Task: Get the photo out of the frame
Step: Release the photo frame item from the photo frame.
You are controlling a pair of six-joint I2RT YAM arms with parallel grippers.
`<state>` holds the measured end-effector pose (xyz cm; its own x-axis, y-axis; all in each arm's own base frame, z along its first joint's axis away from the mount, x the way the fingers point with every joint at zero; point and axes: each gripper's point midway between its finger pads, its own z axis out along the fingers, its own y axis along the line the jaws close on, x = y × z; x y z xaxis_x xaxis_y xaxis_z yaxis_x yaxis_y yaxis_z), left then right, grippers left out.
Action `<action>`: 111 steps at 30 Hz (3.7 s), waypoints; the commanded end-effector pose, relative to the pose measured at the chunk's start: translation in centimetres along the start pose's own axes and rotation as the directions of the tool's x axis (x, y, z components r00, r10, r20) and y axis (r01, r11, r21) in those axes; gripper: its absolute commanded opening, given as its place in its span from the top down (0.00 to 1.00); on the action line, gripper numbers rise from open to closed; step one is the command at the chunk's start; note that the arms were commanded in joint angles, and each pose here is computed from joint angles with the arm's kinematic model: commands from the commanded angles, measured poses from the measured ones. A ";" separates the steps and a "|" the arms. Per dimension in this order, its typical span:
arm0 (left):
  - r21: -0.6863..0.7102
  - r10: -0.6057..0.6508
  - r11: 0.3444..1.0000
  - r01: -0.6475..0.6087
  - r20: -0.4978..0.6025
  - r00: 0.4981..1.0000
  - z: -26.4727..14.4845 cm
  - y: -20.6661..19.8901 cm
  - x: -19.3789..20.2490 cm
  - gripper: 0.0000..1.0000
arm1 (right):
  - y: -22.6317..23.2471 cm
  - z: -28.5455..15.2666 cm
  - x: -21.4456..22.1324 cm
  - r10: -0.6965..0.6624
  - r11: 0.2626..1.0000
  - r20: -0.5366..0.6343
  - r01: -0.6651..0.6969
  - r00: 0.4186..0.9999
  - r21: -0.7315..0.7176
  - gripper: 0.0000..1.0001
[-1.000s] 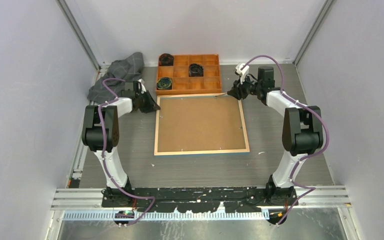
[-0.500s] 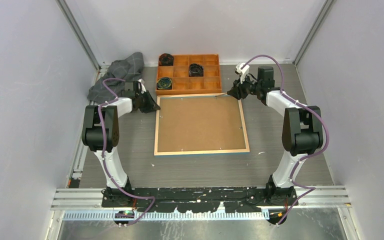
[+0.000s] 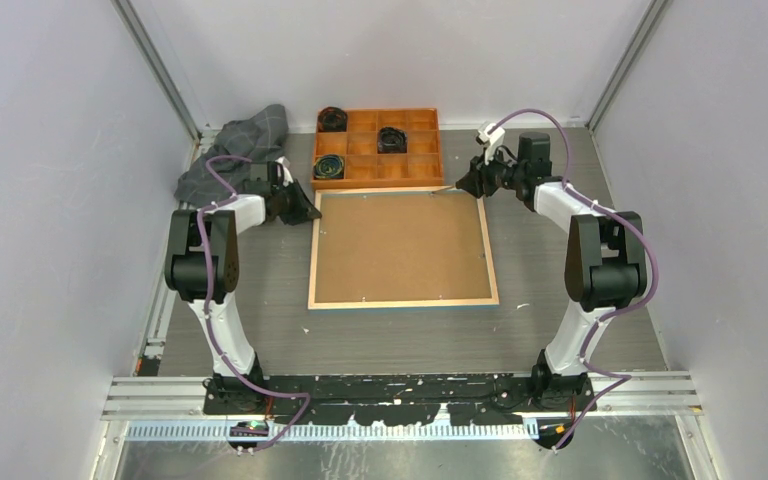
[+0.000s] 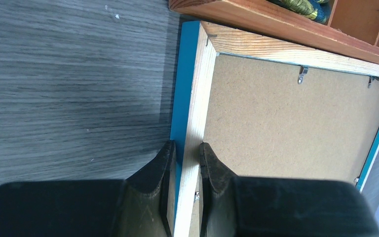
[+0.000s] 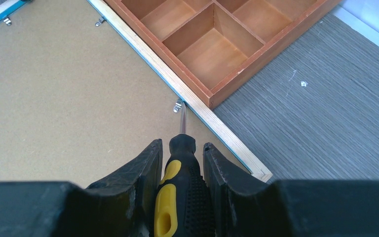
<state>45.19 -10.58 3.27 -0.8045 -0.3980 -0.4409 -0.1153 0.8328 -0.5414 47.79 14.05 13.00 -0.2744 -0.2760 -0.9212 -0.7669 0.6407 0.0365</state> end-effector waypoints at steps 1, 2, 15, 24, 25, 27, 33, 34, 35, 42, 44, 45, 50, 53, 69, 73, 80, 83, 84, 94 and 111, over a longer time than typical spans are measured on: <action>-0.084 -0.039 0.996 0.032 -0.072 0.997 1.8 2.7 2.8 1.00 | 0.4 -1.0 -3.3 -0.015 1.000 0.088 0.015 0.996 -0.001 0.99; -0.085 -0.038 0.996 0.032 -0.072 0.997 1.8 2.8 2.8 1.00 | 0.3 -1.2 -3.6 -0.018 1.000 0.098 0.018 0.995 0.003 0.99; -0.094 -0.052 0.995 0.044 -0.080 0.995 1.8 3.0 2.8 1.00 | 0.5 -3.0 -3.9 -0.163 0.987 0.068 0.161 0.984 0.023 0.99; -0.093 -0.052 0.995 0.045 -0.082 0.995 1.8 3.0 2.8 1.00 | 0.3 -2.8 -3.6 -0.127 0.992 0.082 0.125 0.988 0.031 0.99; -0.092 -0.052 0.995 0.045 -0.081 0.995 1.8 3.0 2.8 0.99 | 0.3 -2.7 -3.5 -0.122 0.992 0.082 0.119 0.989 0.031 0.99; -0.091 -0.052 0.995 0.044 -0.082 0.995 1.8 3.0 2.9 1.00 | 0.1 -2.5 -3.4 -0.108 0.994 0.088 0.105 0.990 0.034 0.99; -0.091 -0.053 0.995 0.046 -0.083 0.995 1.8 3.0 2.9 0.99 | -0.4 -1.7 -2.4 -0.085 0.995 0.078 0.081 0.993 0.054 0.99; -0.090 -0.054 0.995 0.046 -0.084 0.995 1.8 3.0 2.9 1.00 | -0.4 -1.5 -2.3 -0.085 0.995 0.074 0.081 0.994 0.055 0.99; -0.090 -0.054 0.995 0.047 -0.084 0.995 1.8 2.9 2.9 1.00 | -0.4 -1.3 -2.1 -0.085 0.995 0.071 0.081 0.994 0.055 0.99; -0.090 -0.054 0.995 0.047 -0.082 0.995 1.8 2.9 2.8 1.00 | -0.1 -0.2 -1.4 -0.088 0.995 0.052 0.085 0.995 0.060 0.99; -0.089 -0.053 0.995 0.045 -0.083 0.995 1.8 2.9 2.8 0.99 | -0.1 -0.2 -1.3 -0.087 0.995 0.050 0.084 0.995 0.062 0.99; -0.089 -0.054 0.995 0.047 -0.084 0.995 1.8 3.0 2.9 1.00 | -0.1 -0.2 -1.3 -0.087 0.995 0.050 0.084 0.995 0.062 0.99; -0.088 -0.054 0.995 0.046 -0.083 0.995 1.8 2.9 2.8 1.00 | 0.4 -0.1 -1.4 -0.075 0.997 0.060 0.073 0.995 0.035 0.99; -0.089 -0.055 0.995 0.048 -0.083 0.995 1.8 3.0 2.8 1.00 | 0.8 -0.2 -1.6 -0.068 0.998 0.069 0.068 0.995 0.011 0.99; -0.089 -0.056 0.995 0.049 -0.083 0.995 1.8 3.0 2.8 0.99 | 1.6 -0.2 -1.4 -0.056 0.998 0.059 0.058 0.997 -0.031 0.99; -0.088 -0.055 0.995 0.047 -0.084 0.995 1.8 3.0 2.9 1.00 | 1.7 -0.4 -2.0 -0.054 0.998 0.065 0.056 0.996 -0.033 0.99; -0.086 -0.058 0.995 0.050 -0.084 0.995 1.8 3.0 2.8 1.00 | 1.1 -1.7 -3.7 -0.051 0.999 0.104 0.052 0.993 -0.010 0.99; -0.087 -0.060 0.995 0.052 -0.084 0.995 1.9 3.1 2.8 0.99 | 0.3 -2.2 -3.9 -0.045 0.999 0.111 0.043 0.993 0.020 0.99; -0.087 -0.059 0.995 0.052 -0.084 0.995 1.8 3.0 2.8 1.00 | 0.1 -2.3 -3.9 -0.047 0.999 0.110 0.044 0.993 0.029 0.99; -0.086 -0.060 0.995 0.053 -0.085 0.995 1.8 3.1 2.8 0.99 | -1.1 -2.3 -3.4 -0.036 0.997 0.107 0.029 0.994 0.066 0.99; -0.085 -0.063 0.995 0.056 -0.085 0.994 1.8 3.1 2.8 1.00 | -1.0 -1.2 -2.4 0.010 0.998 0.103 -0.015 0.995 0.054 0.99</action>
<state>45.51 -10.74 3.29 -0.8045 -0.3993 -0.4396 -0.1086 0.8266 -0.5522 47.81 12.57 13.70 -0.2926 -0.2048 -0.9341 -0.7103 0.7005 0.0689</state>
